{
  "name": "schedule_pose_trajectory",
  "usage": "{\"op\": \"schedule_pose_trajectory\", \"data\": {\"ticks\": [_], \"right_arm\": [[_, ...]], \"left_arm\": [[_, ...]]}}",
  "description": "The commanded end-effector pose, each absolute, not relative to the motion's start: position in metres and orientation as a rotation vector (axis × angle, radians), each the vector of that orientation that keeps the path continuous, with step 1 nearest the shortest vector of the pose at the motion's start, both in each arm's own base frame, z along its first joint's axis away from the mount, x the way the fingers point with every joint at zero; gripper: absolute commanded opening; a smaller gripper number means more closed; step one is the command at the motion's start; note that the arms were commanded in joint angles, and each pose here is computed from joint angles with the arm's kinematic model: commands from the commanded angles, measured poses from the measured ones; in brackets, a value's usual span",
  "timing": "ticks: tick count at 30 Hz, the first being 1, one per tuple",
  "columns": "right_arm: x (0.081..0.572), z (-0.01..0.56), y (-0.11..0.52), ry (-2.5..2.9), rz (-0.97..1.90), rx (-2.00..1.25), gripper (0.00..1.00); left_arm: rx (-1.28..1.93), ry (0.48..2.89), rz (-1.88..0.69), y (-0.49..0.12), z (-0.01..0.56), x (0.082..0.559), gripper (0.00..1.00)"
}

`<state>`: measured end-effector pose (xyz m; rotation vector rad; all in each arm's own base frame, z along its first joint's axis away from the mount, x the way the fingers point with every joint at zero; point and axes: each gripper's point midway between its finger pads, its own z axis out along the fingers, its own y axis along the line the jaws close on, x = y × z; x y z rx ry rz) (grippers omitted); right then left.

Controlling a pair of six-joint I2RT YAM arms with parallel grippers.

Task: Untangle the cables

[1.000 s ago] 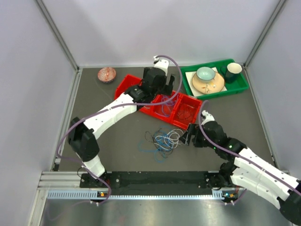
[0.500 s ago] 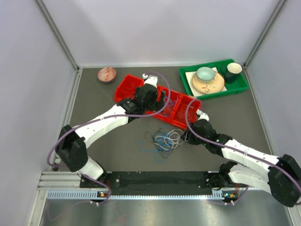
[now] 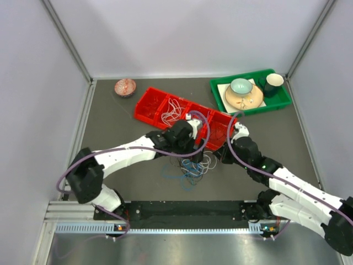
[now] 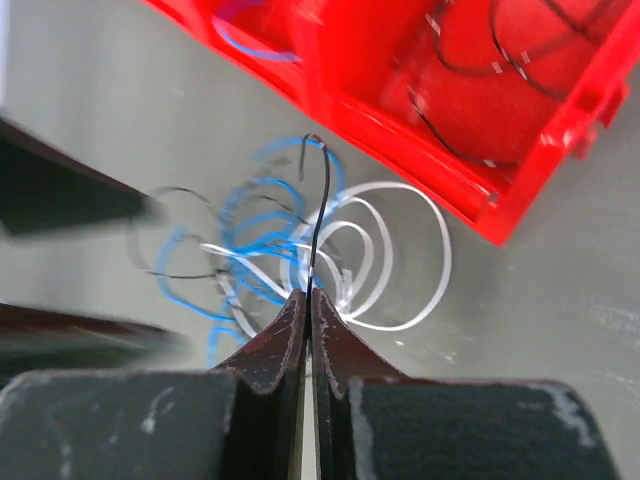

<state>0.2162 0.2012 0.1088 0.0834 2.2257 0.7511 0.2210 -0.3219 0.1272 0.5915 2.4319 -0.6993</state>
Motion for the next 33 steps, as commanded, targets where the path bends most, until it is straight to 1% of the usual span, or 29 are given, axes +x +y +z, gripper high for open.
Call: {"op": "schedule_pose_trajectory", "data": {"ticks": [1, 3, 5, 6, 8, 9, 10, 11, 12, 13, 14, 16, 17, 19, 20, 21, 23, 30, 33], "right_arm": [[0.221, 0.153, 0.201, 2.136, 0.78, 0.073, 0.0], [0.221, 0.163, 0.2, 2.119, 0.787, 0.072, 0.0], [0.219, 0.172, 0.197, 2.103, 0.787, 0.074, 0.0], [0.218, 0.176, 0.196, 2.096, 0.788, 0.074, 0.0], [0.216, 0.189, 0.19, 2.072, 0.783, 0.079, 0.0], [0.215, 0.194, 0.189, 2.062, 0.784, 0.08, 0.0], [0.213, 0.203, 0.185, 2.035, 0.789, 0.083, 0.0], [0.211, 0.211, 0.181, 2.031, 0.778, 0.079, 0.0], [0.21, 0.217, 0.178, 2.019, 0.772, 0.081, 0.0], [0.209, 0.223, 0.172, 2.005, 0.755, 0.089, 0.0], [0.207, 0.244, 0.166, 1.955, 0.759, 0.086, 0.0], [0.203, 0.255, 0.15, 1.942, 0.698, 0.108, 0.0], [0.202, 0.279, 0.143, 1.89, 0.69, 0.106, 0.0], [0.198, 0.297, 0.124, 1.853, 0.628, 0.13, 0.0], [0.195, 0.32, 0.116, 1.805, 0.618, 0.125, 0.0], [0.194, 0.329, 0.111, 1.789, 0.601, 0.13, 0.0], [0.189, 0.355, 0.097, 1.737, 0.572, 0.143, 0.0], [0.18, 0.403, 0.066, 1.624, 0.513, 0.196, 0.0], [0.177, 0.416, 0.049, 1.576, 0.466, 0.239, 0.0]], "left_arm": [[0.613, 2.465, -0.68, -0.342, 0.1, 0.219, 0.96], [0.617, 2.49, -0.674, -0.348, 0.082, 0.22, 0.96], [0.628, 2.511, -0.664, -0.351, 0.069, 0.219, 0.93], [0.638, 2.541, -0.641, -0.35, 0.057, 0.218, 0.88], [0.617, 2.569, -0.584, -0.344, 0.047, 0.219, 0.81], [0.6, 2.579, -0.552, -0.339, 0.043, 0.22, 0.64], [0.572, 2.585, -0.545, -0.337, 0.044, 0.22, 0.54], [0.524, 2.563, -0.466, -0.328, 0.045, 0.23, 0.39], [0.505, 2.554, -0.447, -0.323, 0.051, 0.231, 0.17], [0.474, 2.549, -0.421, -0.318, 0.056, 0.234, 0.05], [0.444, 2.532, -0.375, -0.312, 0.061, 0.239, 0.0], [0.418, 2.505, -0.334, -0.299, 0.075, 0.242, 0.0], [0.401, 2.494, -0.318, -0.293, 0.081, 0.243, 0.0], [0.37, 2.474, -0.311, -0.28, 0.095, 0.245, 0.0], [0.359, 2.467, -0.315, -0.275, 0.1, 0.246, 0.0], [0.352, 2.458, -0.332, -0.269, 0.105, 0.244, 0.0], [0.324, 2.473, -0.315, -0.255, 0.107, 0.244, 0.0], [0.271, 2.516, -0.293, -0.211, 0.107, 0.224, 0.0], [0.193, 2.523, -0.266, -0.192, 0.104, 0.225, 0.0]]}}
